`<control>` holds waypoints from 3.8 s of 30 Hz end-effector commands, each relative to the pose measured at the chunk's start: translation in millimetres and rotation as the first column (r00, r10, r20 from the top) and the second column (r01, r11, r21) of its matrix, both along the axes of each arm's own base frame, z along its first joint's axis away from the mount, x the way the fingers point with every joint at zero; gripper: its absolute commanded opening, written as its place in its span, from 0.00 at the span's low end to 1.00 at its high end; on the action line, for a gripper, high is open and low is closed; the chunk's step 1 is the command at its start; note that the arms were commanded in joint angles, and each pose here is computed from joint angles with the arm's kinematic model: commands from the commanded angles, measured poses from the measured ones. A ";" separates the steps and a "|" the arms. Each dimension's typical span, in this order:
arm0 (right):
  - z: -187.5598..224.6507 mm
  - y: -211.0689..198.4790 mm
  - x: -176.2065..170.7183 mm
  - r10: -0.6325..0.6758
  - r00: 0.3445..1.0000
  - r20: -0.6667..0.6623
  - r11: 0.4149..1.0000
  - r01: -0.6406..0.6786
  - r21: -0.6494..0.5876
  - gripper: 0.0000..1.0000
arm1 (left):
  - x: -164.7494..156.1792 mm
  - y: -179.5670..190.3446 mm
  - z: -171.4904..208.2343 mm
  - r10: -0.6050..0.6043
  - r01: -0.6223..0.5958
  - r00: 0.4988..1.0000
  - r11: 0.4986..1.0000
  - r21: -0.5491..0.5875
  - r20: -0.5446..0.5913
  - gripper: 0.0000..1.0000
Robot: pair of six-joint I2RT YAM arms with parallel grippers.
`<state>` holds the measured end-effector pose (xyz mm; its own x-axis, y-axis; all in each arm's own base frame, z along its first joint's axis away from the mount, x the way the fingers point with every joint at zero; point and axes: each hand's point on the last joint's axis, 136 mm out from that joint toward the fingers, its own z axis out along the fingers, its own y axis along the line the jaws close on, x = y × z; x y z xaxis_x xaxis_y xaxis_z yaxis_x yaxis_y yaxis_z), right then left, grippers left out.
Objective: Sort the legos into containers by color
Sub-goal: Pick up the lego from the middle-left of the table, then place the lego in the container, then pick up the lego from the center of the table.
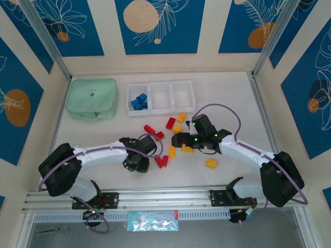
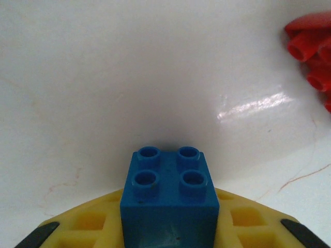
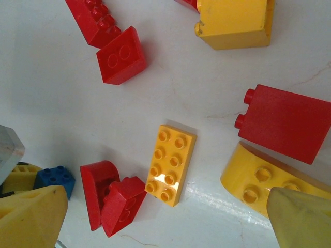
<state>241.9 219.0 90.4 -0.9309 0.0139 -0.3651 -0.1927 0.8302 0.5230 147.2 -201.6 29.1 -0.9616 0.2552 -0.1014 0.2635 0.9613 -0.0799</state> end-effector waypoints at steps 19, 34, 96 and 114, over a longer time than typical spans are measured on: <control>92.9 37.0 16.9 0.140 0.964 0.226 0.966 -0.183 0.182 0.99 | 181.2 2.1 142.0 0.095 -0.074 0.904 0.995 -0.066 0.417 0.22; 122.6 69.0 52.5 0.196 0.897 0.397 0.946 -0.279 0.164 0.99 | 335.9 5.0 120.9 0.243 -0.225 0.860 0.970 -0.094 0.450 0.20; 0.2 38.0 114.4 -0.121 0.993 -0.002 0.926 0.112 -0.361 0.78 | 96.9 0.3 107.0 0.321 -0.047 0.875 0.803 -0.595 0.363 0.99; -54.7 54.3 148.5 -0.162 0.985 -0.060 0.894 0.121 -0.432 0.62 | 102.1 2.4 97.7 0.360 -0.121 0.877 0.807 -0.578 0.319 0.99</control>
<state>386.3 272.0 38.3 -0.9574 0.0066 -0.2886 -0.0336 0.9904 0.1341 247.3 -200.0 120.7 -0.8330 -0.1790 -0.5236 0.1603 0.8276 -0.5379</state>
